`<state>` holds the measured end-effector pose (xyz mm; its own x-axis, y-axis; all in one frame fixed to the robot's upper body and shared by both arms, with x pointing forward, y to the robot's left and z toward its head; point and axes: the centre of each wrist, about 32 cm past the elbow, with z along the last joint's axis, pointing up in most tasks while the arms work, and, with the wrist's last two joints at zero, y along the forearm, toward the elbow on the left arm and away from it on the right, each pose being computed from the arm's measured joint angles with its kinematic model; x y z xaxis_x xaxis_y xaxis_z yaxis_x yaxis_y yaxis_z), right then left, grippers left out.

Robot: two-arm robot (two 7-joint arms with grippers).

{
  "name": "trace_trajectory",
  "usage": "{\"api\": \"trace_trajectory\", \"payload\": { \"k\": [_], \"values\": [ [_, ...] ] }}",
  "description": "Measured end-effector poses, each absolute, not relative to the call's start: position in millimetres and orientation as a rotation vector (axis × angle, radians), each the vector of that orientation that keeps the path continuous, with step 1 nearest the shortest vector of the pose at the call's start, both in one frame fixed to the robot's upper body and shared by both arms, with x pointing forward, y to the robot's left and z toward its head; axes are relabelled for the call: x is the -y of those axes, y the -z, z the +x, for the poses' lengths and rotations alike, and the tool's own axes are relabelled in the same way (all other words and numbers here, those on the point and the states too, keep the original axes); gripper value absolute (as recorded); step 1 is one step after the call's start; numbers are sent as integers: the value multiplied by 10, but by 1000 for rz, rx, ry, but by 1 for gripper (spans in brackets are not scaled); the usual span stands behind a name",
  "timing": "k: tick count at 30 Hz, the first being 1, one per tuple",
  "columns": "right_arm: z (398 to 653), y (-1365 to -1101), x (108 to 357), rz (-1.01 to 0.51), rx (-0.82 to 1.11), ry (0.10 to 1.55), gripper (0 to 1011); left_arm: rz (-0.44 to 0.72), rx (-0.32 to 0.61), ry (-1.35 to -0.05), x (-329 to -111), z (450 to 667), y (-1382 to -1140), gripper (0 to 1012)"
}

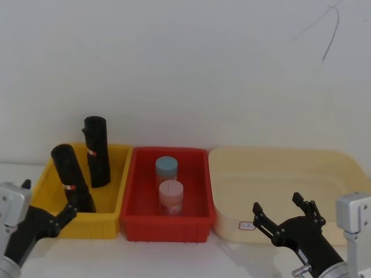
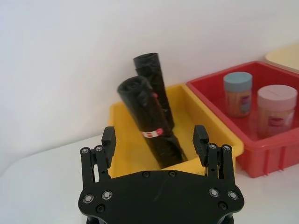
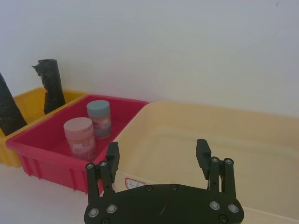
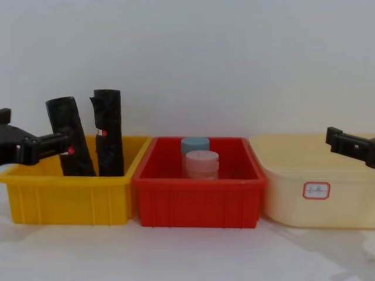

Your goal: Pick up the garbage bag with the one hand and transfer it to the other hand.

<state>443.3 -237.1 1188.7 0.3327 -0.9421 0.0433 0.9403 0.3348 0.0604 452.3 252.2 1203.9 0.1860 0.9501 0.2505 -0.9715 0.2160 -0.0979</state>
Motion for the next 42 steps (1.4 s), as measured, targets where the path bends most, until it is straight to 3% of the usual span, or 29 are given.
{"api": "trace_trajectory", "payload": {
  "k": [20, 42],
  "values": [
    [4433, -11887, 2371, 26, 75, 1229, 1000, 20, 236, -1382, -2619, 4740, -12037, 1002],
    [4433, -11887, 2371, 26, 75, 1229, 1000, -84, 172, -1374, -2535, 5214, -11941, 1002]
  ]
}}
